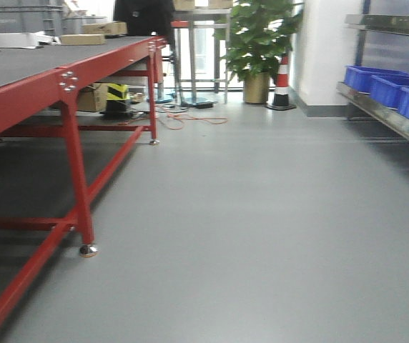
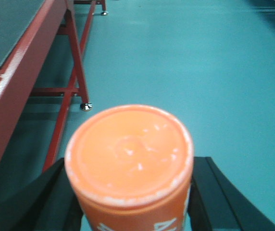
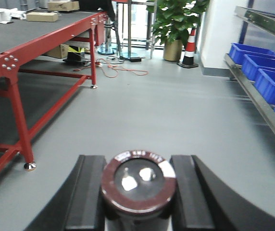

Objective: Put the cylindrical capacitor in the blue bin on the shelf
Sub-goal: 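Drive the base away from the table toward the bin shelf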

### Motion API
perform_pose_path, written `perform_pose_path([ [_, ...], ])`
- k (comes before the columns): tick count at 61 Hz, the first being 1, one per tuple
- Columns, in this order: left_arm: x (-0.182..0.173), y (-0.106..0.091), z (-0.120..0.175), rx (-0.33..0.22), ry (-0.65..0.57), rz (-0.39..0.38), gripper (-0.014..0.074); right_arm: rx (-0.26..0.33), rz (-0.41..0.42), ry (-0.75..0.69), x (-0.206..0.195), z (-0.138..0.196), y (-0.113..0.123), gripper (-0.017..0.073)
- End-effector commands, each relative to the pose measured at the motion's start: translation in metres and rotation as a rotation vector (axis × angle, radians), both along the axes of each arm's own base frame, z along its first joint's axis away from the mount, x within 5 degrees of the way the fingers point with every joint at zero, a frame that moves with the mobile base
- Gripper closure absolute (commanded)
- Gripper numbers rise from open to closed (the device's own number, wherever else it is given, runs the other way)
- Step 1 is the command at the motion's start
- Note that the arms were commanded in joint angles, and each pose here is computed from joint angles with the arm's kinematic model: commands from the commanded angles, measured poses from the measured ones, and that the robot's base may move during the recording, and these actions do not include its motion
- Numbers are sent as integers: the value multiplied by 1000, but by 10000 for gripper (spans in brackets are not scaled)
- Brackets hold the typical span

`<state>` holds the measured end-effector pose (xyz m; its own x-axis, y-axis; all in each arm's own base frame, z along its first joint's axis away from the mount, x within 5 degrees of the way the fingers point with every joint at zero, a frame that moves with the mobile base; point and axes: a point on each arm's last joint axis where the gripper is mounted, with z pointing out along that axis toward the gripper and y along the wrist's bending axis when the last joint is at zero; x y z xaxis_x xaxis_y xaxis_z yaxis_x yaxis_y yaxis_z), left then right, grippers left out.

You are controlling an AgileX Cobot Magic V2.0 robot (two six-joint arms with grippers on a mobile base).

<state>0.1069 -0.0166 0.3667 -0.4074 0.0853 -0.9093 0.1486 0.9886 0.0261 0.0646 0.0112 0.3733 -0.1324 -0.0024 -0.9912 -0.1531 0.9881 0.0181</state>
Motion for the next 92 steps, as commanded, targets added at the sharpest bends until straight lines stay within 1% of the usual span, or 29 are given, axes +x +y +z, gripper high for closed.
perform_pose_path([
  [1, -1, -1, 3, -11, -30, -9, 704, -4, -2, -39, -2, 5, -1, 720],
  [92, -1, -1, 3, -11, -30, -9, 704, -4, -2, -39, -2, 5, -1, 720],
])
